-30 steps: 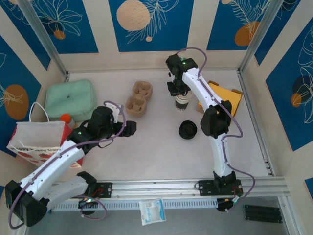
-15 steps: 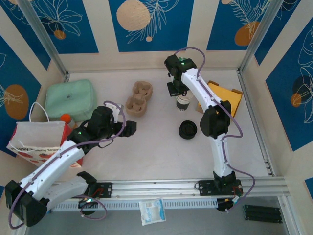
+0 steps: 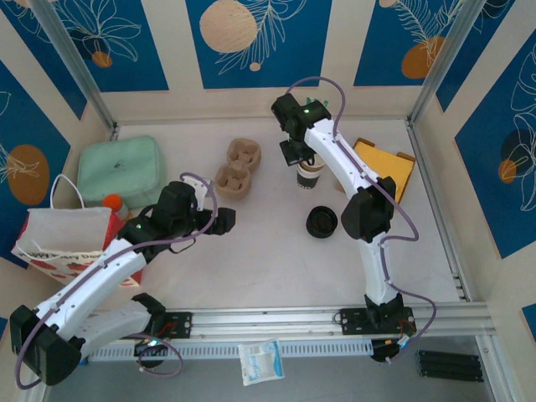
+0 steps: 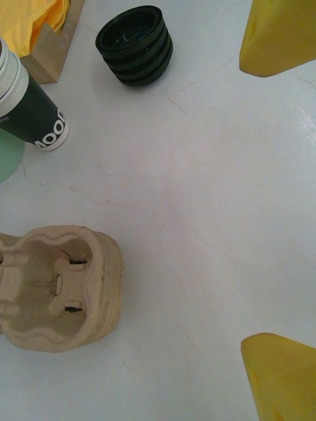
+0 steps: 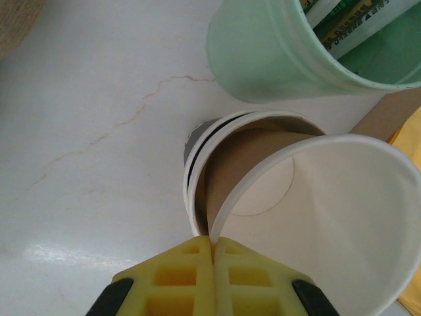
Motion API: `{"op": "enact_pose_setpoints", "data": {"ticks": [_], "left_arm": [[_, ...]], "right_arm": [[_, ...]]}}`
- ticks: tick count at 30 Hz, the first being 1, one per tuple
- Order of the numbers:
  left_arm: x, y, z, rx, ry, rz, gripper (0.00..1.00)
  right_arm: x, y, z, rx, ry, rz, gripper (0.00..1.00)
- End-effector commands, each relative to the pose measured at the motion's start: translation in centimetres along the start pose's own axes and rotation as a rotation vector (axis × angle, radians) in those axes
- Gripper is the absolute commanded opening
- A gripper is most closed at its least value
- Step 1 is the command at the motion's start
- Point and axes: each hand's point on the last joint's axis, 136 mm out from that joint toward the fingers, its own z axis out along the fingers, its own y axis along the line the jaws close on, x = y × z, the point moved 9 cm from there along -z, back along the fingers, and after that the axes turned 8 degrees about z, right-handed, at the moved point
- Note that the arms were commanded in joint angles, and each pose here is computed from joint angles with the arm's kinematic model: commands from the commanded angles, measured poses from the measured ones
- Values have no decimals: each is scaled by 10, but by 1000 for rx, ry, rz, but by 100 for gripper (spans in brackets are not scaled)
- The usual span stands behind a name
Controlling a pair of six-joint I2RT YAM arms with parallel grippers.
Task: Pack the takeout coffee
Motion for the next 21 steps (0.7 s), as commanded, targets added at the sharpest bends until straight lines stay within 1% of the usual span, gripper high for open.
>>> {"op": "enact_pose_setpoints", "data": {"ticks": [1,6,12,17,21], "left_arm": [[-6,-6,-5,32,-10,-8,99],[-7,-7,-3,35,-10,-11,99],[-10,-8,-3,42,-15,-10,99],[-12,-10,-6,49,-24,-20,99],[-8,-9,-8,48,-16,-34,99]], "right_arm": [[3,-11,-41,35,-83,-11,0],[3,-12,-71,40,-160,-15,0],[12,-10,-118,25,-263,-20,0],[37,13,-154,-15,-316,-79,0],[68,43,-159,-72,-279,-163,0]]}}
